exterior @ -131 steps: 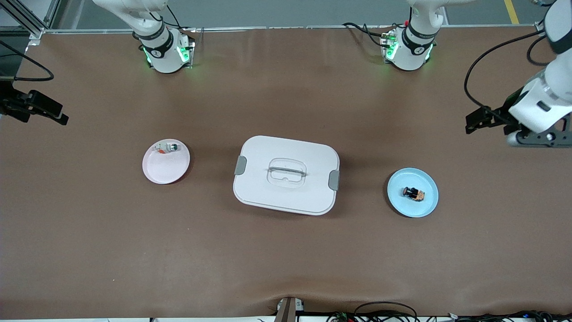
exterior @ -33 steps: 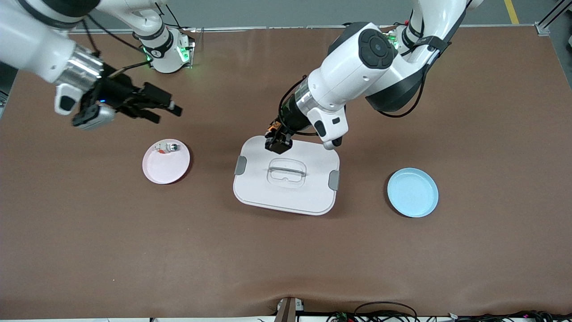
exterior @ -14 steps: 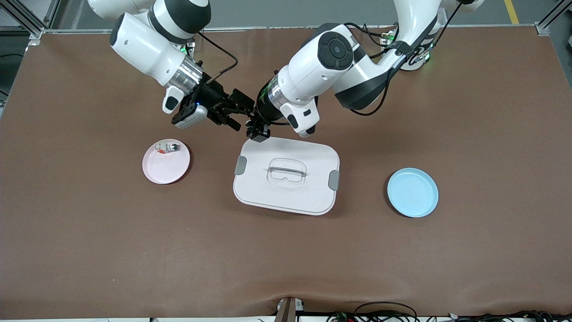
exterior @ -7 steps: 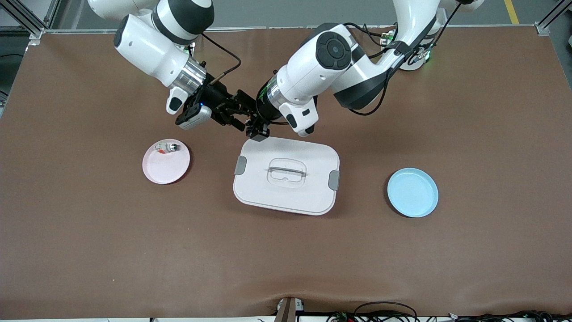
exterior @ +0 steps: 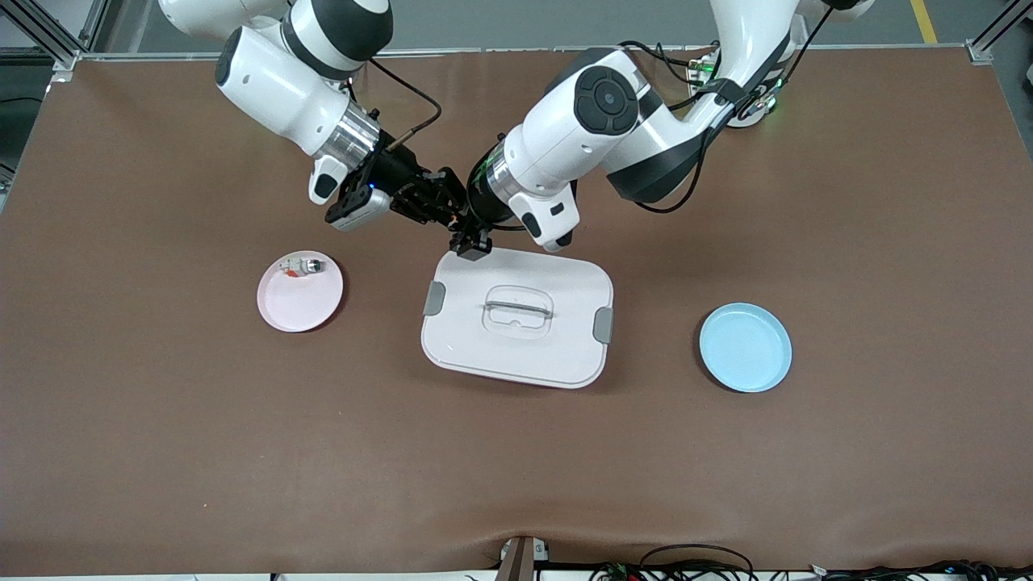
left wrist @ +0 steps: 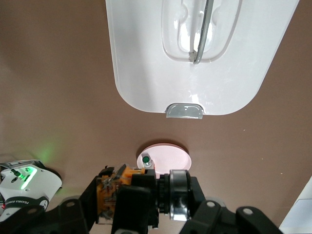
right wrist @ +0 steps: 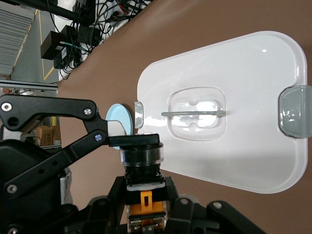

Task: Transfer orange switch to right arm and place
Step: 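Grasp the orange switch with the right gripper beside the left gripper, then open the left gripper and carry the switch toward the white plate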

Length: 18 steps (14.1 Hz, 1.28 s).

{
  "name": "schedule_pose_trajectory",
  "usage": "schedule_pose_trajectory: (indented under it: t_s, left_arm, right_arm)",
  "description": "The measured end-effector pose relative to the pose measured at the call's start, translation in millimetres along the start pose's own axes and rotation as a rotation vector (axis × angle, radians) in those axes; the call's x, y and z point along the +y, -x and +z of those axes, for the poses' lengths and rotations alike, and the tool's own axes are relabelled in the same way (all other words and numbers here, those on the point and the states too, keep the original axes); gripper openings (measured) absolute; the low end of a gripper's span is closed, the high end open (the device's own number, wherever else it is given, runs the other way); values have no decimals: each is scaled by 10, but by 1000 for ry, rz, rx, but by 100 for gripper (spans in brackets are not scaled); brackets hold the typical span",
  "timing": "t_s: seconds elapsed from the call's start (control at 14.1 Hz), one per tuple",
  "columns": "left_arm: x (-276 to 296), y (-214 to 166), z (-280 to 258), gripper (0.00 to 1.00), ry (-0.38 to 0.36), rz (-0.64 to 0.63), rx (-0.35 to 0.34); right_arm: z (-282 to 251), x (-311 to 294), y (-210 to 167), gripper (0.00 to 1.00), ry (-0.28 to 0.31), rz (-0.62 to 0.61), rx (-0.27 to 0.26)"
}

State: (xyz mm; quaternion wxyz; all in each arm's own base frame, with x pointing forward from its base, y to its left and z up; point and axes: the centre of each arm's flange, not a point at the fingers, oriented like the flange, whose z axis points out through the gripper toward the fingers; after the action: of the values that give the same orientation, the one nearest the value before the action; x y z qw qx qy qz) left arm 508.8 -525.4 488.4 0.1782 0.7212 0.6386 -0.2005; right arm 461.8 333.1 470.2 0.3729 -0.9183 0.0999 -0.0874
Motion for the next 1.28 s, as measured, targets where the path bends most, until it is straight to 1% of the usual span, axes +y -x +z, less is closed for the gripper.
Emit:
schedule_pose_trajectory:
  t_s: [0.28, 0.35, 0.43, 0.5, 0.57, 0.92, 1.06, 1.21, 1.28]
  left_arm:
    - [3, 2, -6, 72, 1, 1, 0]
    - [-1, 8, -6, 75, 6, 9, 6]
    - [-7, 8, 0, 84, 13, 23, 24]
    - [-9, -1, 4, 95, 14, 33, 41]
    - [-1, -11, -6, 100, 16, 36, 49]
    - [77, -75, -144, 100, 25, 47, 57]
    - [115, -141, -200, 100, 22, 73, 72]
    - [167, -241, -241, 100, 10, 114, 94]
    - [207, -292, -271, 100, 14, 129, 102]
  right_arm:
    - [-3, -3, -3, 37, -1, 1, 1]
    - [5, -12, 5, 37, -2, 1, -1]
    - [24, -29, 31, 35, -2, -1, -6]
    - [43, -46, 60, 34, -2, -3, -11]
    - [58, -61, 81, 34, -2, -5, -15]
    - [85, -136, 10, 34, -13, -9, -7]
    - [118, -157, -20, 34, -14, -20, -7]
    - [168, -151, -48, 34, -11, -56, -9]
    - [198, -133, -54, 34, -4, -87, -20]
